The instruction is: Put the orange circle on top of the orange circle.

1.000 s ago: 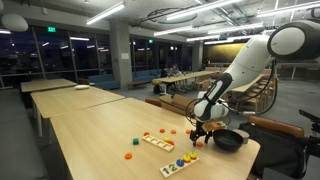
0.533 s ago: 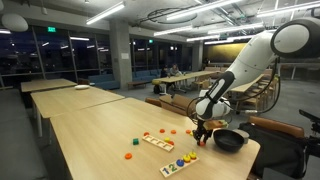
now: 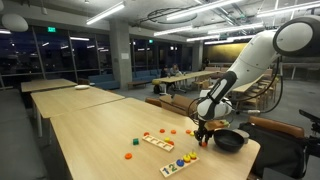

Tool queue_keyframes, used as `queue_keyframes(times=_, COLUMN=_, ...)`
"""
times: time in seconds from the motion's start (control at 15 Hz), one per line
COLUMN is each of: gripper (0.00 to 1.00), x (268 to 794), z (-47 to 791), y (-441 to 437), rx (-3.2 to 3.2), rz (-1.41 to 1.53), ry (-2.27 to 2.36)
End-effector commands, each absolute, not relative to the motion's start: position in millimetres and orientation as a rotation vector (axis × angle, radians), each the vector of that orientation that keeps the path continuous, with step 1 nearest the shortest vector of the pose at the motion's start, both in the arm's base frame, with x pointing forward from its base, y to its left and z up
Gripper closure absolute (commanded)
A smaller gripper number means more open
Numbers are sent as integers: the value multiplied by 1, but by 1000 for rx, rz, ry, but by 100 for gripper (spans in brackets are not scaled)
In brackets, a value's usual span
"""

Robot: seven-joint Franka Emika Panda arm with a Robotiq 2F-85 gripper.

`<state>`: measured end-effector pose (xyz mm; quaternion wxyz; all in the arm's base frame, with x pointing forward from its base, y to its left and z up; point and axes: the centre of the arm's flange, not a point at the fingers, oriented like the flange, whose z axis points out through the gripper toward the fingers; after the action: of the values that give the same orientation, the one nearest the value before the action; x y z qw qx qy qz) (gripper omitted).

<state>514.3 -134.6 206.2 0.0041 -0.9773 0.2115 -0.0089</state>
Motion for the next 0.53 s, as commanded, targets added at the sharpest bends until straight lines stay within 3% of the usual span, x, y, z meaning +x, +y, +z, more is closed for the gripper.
queue_keyframes(times=0.0, gripper=77, x=497, z=227, y=-138, rx=-3083, rz=-68, ry=672)
queue_keyframes(times=0.47, gripper=77, x=493, z=274, y=-141, rx=-3124, rz=-125, ry=614)
